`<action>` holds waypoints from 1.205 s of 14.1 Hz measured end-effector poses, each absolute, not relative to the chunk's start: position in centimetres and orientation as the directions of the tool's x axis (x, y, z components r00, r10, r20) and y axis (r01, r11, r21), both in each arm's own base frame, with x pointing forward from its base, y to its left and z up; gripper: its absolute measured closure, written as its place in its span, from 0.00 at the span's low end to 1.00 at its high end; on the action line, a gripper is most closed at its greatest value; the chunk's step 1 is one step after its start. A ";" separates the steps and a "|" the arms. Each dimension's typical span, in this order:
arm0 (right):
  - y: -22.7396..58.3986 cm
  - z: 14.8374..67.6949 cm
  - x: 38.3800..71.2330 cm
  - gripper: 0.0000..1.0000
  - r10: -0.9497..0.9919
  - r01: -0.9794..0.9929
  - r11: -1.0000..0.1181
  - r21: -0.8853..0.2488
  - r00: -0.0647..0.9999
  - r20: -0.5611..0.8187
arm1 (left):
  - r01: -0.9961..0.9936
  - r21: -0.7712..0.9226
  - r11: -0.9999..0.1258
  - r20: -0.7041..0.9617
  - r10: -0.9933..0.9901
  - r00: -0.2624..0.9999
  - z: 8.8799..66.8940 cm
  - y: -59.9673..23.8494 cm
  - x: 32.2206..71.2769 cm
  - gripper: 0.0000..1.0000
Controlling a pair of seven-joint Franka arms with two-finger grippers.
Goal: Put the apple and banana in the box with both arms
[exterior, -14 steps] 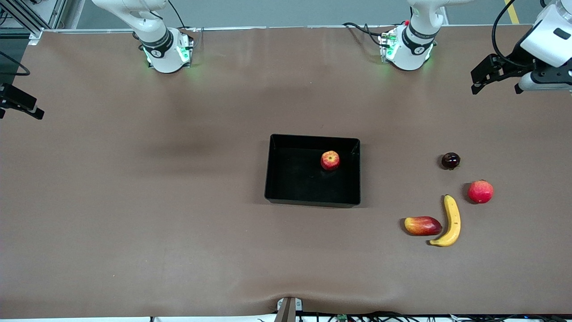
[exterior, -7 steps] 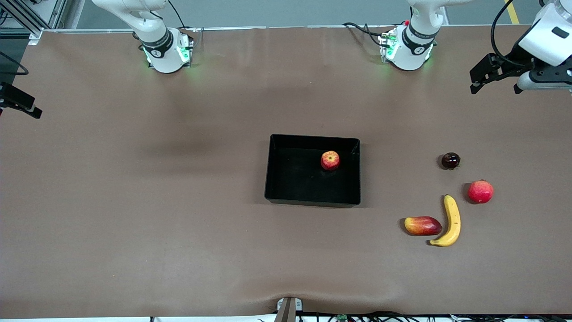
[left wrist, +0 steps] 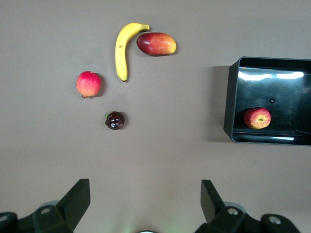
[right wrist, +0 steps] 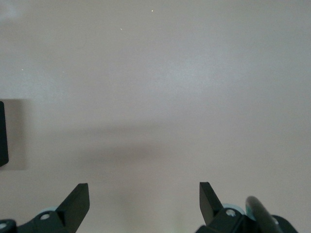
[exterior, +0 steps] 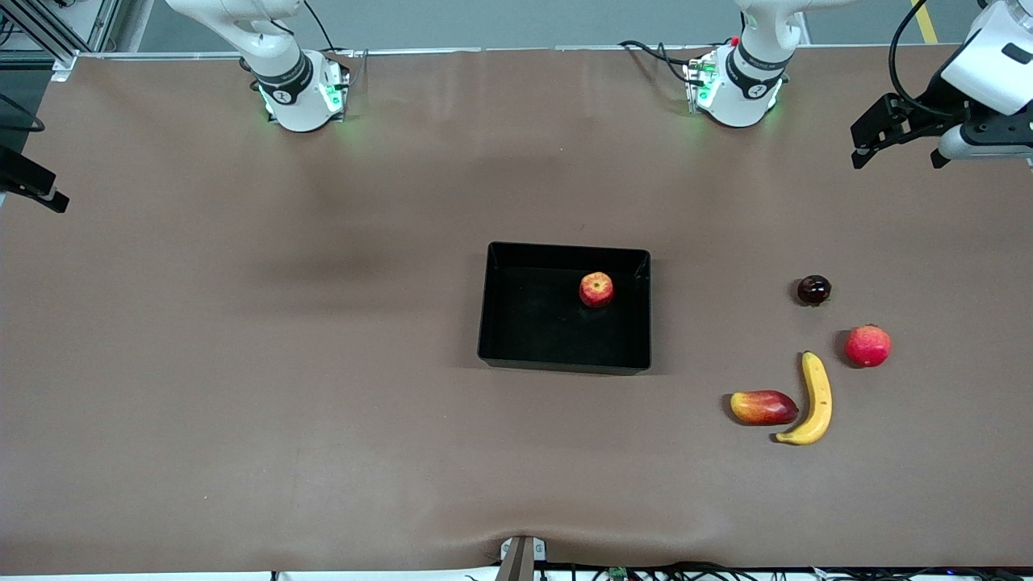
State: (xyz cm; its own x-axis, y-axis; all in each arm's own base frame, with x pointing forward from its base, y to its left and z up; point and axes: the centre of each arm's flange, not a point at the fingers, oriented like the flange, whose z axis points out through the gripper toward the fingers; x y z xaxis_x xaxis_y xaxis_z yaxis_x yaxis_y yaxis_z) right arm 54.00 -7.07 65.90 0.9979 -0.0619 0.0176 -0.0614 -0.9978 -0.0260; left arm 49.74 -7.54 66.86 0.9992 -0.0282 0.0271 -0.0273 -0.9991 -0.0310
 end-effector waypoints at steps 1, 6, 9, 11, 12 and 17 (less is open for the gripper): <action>-7.1 65.9 54.0 0.00 -0.062 -0.061 -0.998 -0.026 0.998 0.018 | -0.027 -0.031 -0.999 0.026 -0.028 0.999 66.8 -7.5 49.8 0.00; -7.1 65.9 54.0 0.00 -0.062 -0.061 -0.998 -0.026 0.998 0.018 | -0.027 -0.031 -0.999 0.023 -0.027 0.999 66.7 -7.5 49.8 0.00; -7.1 65.9 54.0 0.00 -0.062 -0.061 -0.998 -0.026 0.998 0.018 | -0.024 -0.031 -0.999 0.021 -0.024 0.999 66.7 -7.3 49.8 0.00; -7.1 65.9 54.0 0.00 -0.062 -0.061 -0.998 -0.026 0.998 0.017 | -0.022 -0.031 -0.999 0.019 -0.023 1.000 66.6 -7.3 49.9 0.00; -7.1 65.9 54.0 0.00 -0.062 -0.061 -0.998 -0.026 0.998 0.017 | -0.022 -0.030 -0.999 0.017 -0.023 1.000 66.5 -7.2 49.9 0.00; -7.1 65.9 54.0 0.00 -0.062 -0.061 -0.998 -0.026 0.998 0.017 | -0.022 -0.027 -0.999 -0.010 -0.021 1.000 65.2 -7.1 50.9 0.00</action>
State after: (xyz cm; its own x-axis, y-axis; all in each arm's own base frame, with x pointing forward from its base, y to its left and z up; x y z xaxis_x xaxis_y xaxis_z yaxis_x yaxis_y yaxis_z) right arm 54.00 -7.07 65.89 0.9979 -0.0618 0.0173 -0.0614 -0.9978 -0.0258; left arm 50.86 -7.14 65.17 0.9997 -0.0215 -0.0101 -0.0218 -0.9994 -0.0270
